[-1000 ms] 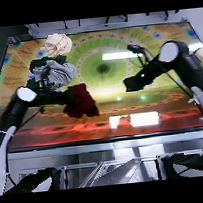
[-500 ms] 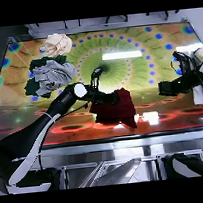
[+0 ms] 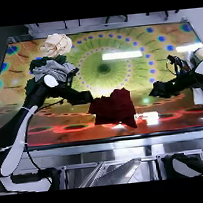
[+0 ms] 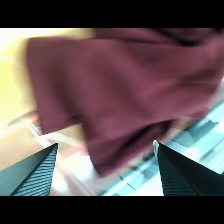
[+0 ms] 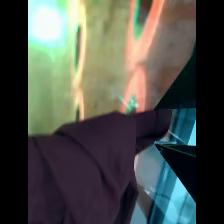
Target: Fold the shirts.
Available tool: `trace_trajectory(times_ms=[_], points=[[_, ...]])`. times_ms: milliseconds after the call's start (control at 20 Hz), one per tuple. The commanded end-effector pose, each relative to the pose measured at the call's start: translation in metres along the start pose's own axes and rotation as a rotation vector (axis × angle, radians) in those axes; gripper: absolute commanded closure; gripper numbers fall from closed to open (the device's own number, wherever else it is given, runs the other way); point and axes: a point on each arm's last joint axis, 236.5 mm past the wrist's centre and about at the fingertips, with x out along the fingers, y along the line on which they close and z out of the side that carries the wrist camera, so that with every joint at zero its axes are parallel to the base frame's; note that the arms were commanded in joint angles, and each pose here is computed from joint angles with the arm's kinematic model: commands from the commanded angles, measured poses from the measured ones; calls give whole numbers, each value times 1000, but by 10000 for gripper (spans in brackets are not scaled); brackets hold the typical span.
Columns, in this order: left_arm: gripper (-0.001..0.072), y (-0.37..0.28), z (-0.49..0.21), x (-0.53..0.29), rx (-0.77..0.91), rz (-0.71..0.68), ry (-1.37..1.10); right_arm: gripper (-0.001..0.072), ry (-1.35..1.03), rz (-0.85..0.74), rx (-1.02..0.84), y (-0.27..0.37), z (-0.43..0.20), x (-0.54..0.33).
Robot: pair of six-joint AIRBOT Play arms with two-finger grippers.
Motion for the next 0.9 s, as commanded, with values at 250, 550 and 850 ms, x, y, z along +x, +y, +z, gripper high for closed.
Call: trace_trajectory(times_ms=[250, 550, 850], points=[[43, 67, -10, 49, -134, -227, 114, 451, -4, 157, -22, 43, 2, 3], [63, 49, -1, 80, -72, -251, 195, 451, -14, 209, -19, 57, 3, 1], [618, 35, -11, 89, -42, -270, 243, 452, -17, 208, -16, 57, 4, 1]])
